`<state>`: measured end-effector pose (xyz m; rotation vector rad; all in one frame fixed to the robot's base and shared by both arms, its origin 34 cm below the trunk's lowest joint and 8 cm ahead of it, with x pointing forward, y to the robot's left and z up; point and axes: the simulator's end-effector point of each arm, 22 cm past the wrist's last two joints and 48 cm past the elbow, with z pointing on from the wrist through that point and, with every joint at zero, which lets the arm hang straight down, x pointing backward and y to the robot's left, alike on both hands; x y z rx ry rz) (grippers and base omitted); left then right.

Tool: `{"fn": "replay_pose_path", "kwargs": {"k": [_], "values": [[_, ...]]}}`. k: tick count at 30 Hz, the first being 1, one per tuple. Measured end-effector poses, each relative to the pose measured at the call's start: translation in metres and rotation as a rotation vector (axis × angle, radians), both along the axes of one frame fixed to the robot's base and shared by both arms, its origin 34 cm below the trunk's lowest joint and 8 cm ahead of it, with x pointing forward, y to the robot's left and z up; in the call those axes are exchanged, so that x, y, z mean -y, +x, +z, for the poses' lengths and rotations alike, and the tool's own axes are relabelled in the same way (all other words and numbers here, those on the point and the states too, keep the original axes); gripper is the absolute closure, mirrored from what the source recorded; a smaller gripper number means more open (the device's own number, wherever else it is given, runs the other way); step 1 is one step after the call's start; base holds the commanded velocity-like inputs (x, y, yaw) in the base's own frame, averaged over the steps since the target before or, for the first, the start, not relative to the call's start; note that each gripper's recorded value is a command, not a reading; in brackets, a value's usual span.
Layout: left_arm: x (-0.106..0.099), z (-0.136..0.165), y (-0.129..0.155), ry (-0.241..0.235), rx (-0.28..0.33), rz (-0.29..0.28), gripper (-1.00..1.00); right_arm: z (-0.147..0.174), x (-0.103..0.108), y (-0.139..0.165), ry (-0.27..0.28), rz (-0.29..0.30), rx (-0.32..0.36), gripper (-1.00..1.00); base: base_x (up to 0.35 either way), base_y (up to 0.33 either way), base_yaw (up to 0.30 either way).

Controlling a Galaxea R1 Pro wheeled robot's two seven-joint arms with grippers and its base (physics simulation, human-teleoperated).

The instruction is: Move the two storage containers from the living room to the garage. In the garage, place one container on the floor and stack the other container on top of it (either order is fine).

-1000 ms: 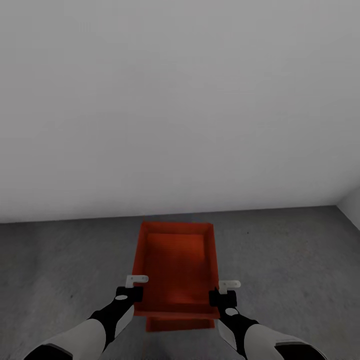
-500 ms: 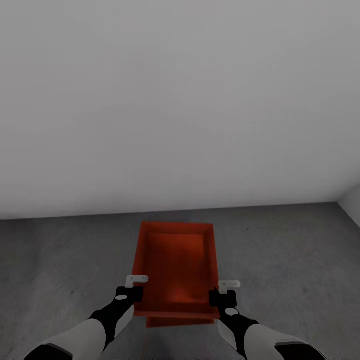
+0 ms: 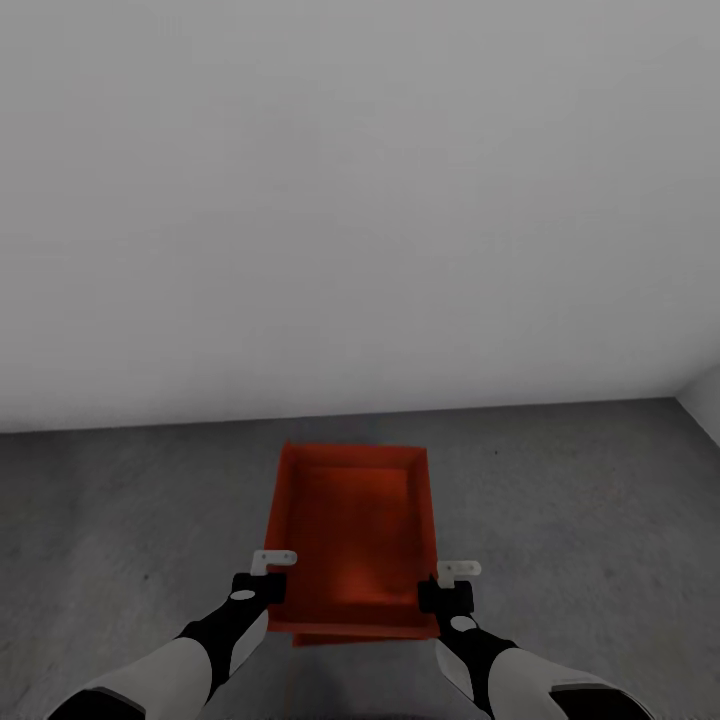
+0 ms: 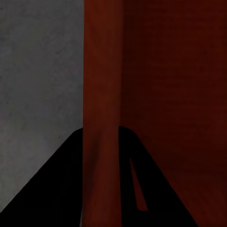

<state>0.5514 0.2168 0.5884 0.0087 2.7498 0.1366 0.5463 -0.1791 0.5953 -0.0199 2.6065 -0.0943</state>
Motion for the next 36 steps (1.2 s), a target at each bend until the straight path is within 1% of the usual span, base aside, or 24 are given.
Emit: {"fn": "replay_pose_path", "kwargs": {"k": [36], "values": [[-0.001,-0.024,-0.023,0.001,-0.057,-0.001,1.00,-0.023,-0.001,-0.023,0.000,-0.001,-0.058,1.00,0.000,0.000,0.000]]}}
